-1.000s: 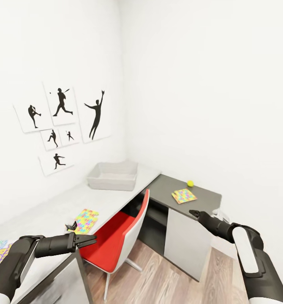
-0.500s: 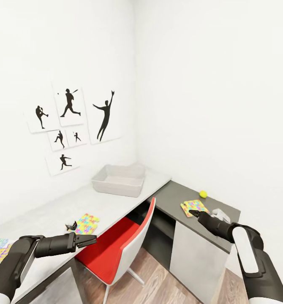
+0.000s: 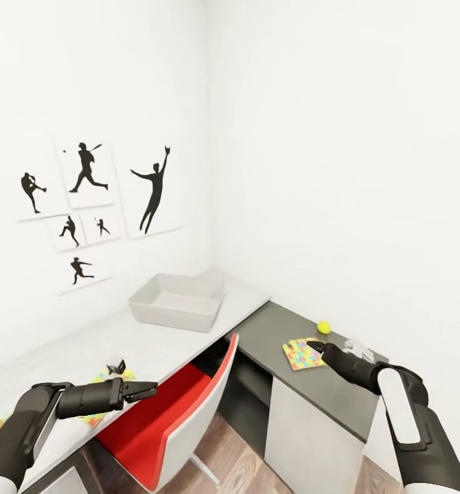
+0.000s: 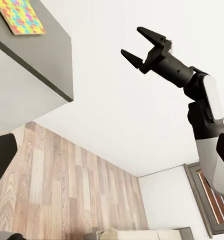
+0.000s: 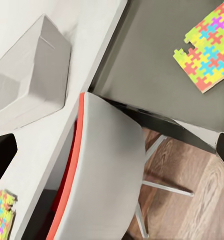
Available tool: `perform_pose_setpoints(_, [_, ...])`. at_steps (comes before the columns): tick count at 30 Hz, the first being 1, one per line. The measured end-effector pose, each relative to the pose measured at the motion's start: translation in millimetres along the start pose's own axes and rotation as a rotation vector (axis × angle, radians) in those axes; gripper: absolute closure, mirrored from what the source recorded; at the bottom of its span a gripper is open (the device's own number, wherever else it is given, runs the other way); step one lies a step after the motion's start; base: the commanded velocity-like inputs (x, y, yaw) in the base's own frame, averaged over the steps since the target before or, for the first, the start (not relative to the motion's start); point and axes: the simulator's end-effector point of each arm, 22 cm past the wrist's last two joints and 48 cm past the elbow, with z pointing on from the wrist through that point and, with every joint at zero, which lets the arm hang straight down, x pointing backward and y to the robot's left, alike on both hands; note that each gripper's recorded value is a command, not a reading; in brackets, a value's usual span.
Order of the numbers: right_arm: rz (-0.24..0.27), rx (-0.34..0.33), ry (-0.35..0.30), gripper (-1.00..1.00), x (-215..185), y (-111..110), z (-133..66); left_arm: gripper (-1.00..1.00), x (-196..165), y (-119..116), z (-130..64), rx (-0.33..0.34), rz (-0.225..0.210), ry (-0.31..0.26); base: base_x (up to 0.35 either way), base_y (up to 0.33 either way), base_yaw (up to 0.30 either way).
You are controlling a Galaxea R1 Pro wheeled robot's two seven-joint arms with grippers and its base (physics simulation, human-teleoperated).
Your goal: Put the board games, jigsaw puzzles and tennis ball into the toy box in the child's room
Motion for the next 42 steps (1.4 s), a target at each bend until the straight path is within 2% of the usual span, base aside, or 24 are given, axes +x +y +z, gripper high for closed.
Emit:
perform_pose_setpoints(11, [-0.035,-0.012,0.025,-1.0,10,12,5.4,-1.0,0,0,0.3,0.0,0.001,0.001,0.094,-0.105,0.111])
perform_pose_setpoints(33, [-0.044,-0.014,0.032,-1.0,13,14,6.8,-1.0,0,0,0.3,0.0,0.0,0.001,0.005,-0.005,0.282])
perform_pose_setpoints(42, [-0.044,-0.015,0.032,-1.0,13,15,6.6,-1.0,1,1,0.0,-0.002,-0.001,0.002,0.123,0.0,0.291])
